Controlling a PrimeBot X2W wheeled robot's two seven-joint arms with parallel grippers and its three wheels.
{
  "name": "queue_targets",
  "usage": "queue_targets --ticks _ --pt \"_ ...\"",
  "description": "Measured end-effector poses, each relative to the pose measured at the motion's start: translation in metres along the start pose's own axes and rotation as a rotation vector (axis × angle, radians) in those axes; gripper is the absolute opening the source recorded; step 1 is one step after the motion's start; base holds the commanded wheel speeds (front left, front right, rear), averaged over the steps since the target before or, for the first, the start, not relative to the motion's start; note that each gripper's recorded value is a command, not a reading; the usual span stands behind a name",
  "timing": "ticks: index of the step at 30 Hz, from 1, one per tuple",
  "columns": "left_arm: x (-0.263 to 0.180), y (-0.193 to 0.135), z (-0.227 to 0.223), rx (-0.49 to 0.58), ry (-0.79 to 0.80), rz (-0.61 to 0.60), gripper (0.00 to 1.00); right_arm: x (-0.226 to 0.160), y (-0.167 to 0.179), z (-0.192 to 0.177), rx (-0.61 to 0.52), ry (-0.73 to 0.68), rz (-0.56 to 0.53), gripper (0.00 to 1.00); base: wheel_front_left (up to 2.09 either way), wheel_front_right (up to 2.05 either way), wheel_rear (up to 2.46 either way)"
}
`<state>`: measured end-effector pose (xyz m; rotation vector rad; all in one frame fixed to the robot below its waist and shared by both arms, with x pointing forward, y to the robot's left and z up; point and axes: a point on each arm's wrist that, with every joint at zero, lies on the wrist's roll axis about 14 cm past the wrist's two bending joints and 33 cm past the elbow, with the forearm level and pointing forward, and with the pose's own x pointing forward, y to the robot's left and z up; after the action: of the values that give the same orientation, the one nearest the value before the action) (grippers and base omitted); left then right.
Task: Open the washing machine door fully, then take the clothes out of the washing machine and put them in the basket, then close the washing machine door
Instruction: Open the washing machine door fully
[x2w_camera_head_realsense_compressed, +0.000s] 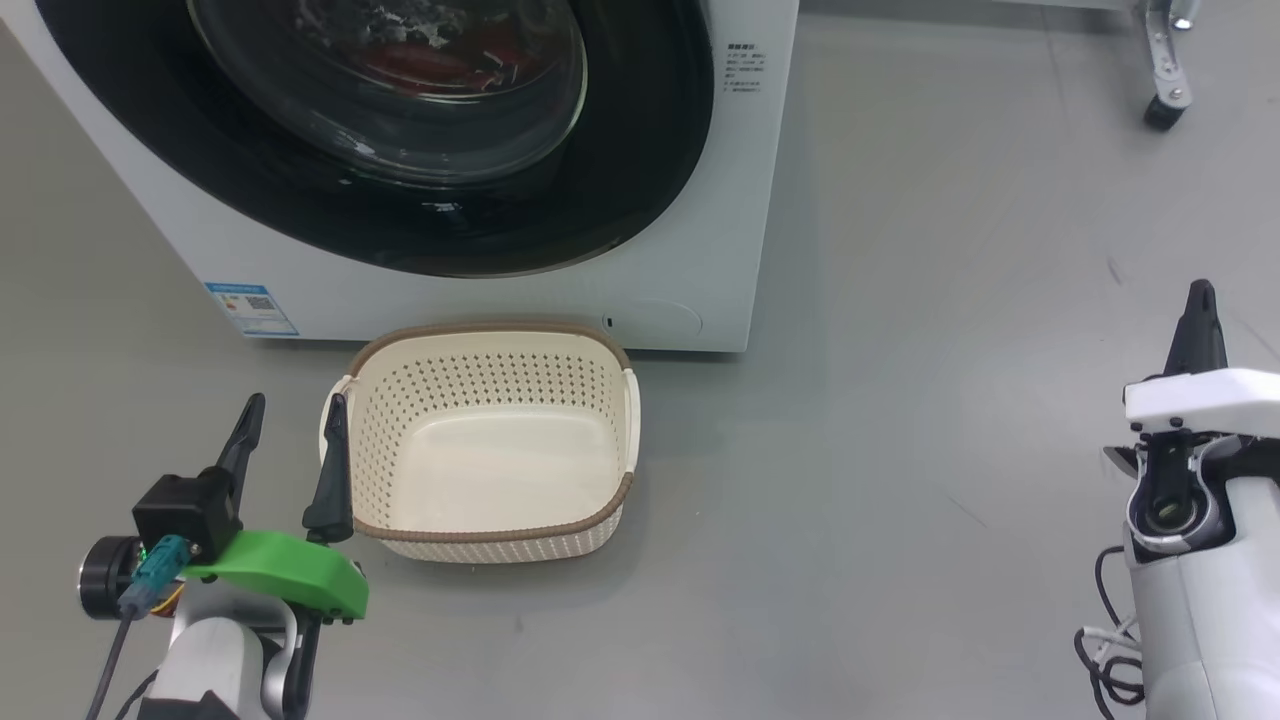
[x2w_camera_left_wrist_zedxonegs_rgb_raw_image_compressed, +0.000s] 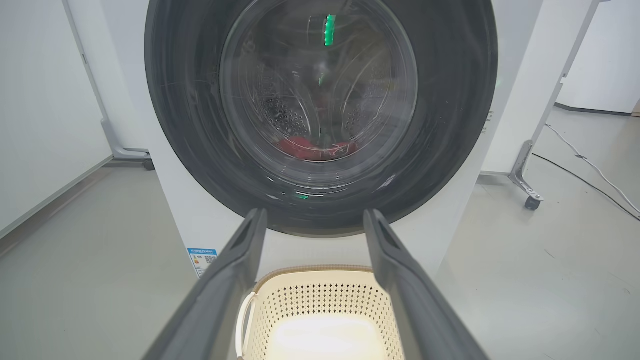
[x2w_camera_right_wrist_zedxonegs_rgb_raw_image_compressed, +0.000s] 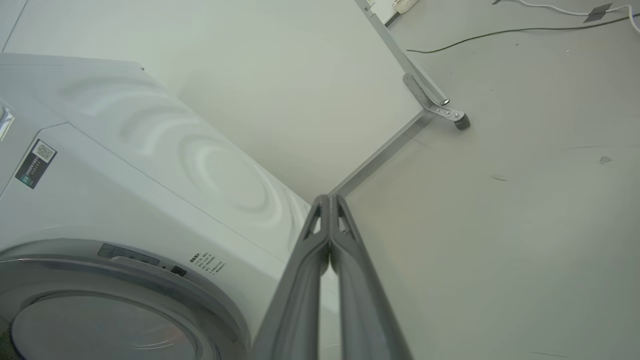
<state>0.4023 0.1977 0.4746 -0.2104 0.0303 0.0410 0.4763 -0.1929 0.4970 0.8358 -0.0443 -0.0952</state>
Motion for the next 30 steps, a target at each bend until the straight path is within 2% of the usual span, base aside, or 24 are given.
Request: queue_targets --ticks 12,21,30 --pt "0.008 0.012 0.002 0.011 -0.008 0.021 1.0 0.06 0.049 -0.053 0.306 0.205 0.078 0.0 0.0 0.0 0.0" --pt "0.007 0.019 -0.011 -0.05 0.026 0.045 1.0 0.101 0.103 -0.101 0.437 0.402 0.201 0.0 0.0 0.0 0.0" --pt "0.012 0.022 -0.024 -0.084 0.058 0.054 1.0 0.138 0.156 -0.134 0.538 0.542 0.317 0.0 0.0 0.0 0.0"
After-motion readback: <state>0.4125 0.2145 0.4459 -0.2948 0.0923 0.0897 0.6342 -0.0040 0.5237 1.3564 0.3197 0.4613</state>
